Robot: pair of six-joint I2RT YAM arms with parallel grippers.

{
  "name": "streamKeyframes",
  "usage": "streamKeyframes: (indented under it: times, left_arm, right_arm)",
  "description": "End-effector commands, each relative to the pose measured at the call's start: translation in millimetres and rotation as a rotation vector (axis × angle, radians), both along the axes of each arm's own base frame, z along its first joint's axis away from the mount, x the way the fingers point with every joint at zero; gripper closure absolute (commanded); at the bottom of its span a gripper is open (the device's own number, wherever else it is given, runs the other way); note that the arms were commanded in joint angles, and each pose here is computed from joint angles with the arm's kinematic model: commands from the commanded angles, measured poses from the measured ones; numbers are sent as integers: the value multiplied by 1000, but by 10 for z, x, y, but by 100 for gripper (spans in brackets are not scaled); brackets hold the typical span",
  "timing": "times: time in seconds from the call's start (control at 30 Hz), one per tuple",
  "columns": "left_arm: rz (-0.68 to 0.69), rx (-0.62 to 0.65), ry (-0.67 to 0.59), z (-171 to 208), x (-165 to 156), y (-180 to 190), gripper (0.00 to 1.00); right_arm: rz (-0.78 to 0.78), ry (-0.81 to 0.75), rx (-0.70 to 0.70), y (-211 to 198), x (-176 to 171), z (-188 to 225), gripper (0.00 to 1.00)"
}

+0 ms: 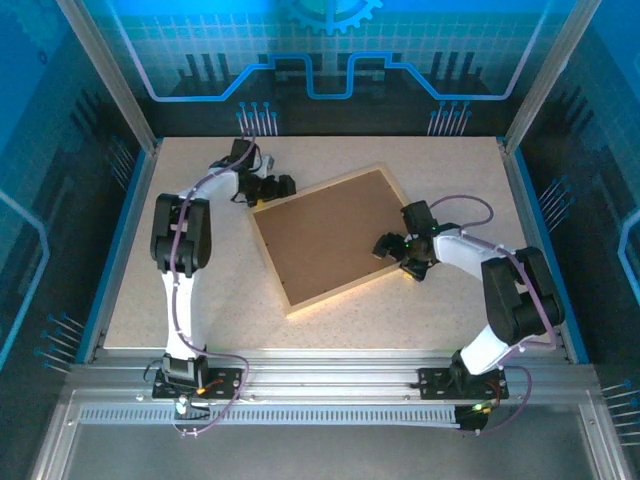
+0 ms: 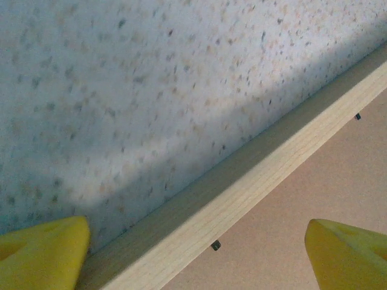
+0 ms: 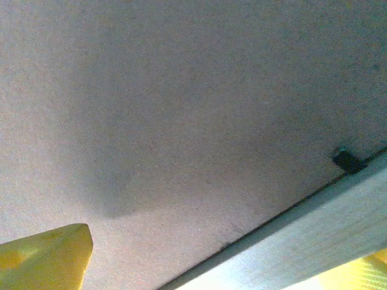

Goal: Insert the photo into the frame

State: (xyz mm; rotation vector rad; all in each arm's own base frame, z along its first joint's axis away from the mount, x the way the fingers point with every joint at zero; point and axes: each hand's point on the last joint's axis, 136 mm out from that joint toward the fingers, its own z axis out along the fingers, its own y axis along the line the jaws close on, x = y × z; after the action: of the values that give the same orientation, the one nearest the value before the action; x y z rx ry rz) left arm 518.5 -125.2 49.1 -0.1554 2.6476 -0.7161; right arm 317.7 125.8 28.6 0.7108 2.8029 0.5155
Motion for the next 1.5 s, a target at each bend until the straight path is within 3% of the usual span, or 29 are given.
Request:
streamKeyframes:
  times: [0.0,0.37,0.7,0.9,1.07,1.33,1.47]
  left_arm:
    - [-25,-150,134,26,-434,-329,8]
    - [-73,-230,196,3,-1084,-697,9]
    - [-120,-227,271,54,-1812,-928,9]
    - [-114,-240,289,61,-2052,-1003,9]
    - [-89,-119,215,160,-1781,-759,7]
    - [45,5,23,596,-699,-45,6]
    - [56,71,8,613,-284,101,8]
  right_arm:
    - [-25,-285,7,-104,793,351,8]
    - [28,-321,34,-41,1221,449,9]
    - [110,-339,2,-44,1541,493,9]
    - [180,-330,-2,20,1762,433,9]
    - [167,-349,-1,-92,1856,499,9]
    - [213,-356,-54,-234,1823,560,9]
    - [233,-324,-124,-336,1756,504,9]
